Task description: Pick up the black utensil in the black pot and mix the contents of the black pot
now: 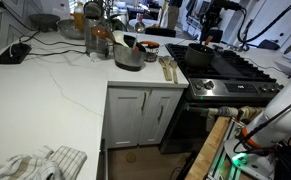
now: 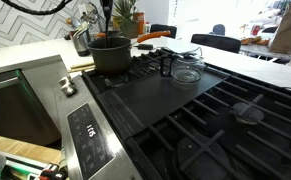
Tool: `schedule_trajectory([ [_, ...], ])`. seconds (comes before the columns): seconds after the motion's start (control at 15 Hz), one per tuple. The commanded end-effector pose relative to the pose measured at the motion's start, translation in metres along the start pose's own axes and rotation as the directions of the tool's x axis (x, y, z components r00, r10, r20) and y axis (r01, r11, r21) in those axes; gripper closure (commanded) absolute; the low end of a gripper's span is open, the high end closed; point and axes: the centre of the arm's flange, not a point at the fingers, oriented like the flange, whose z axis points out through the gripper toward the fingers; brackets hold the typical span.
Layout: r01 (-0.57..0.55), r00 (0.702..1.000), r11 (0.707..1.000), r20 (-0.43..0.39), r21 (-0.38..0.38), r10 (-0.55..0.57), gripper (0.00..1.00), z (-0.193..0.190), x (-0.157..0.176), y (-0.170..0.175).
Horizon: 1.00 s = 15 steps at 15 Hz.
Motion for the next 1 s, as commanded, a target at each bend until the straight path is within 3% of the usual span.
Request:
schedule_trajectory([
  [0.0,-0.005,0.997,0.998,0.078,-0.069,0.01,0.91,0.014,-0.004,0.017],
  [0.4,-0.133,0.99,0.981,0.032,-0.145,0.139,0.91,0.019,0.012,0.048],
  [0.87,-0.137,0.989,0.988,-0.061,-0.074,0.133,0.91,0.011,0.013,0.045],
  [0.93,-0.12,0.991,0.991,-0.066,-0.061,0.116,0.41,0.008,0.01,0.042],
])
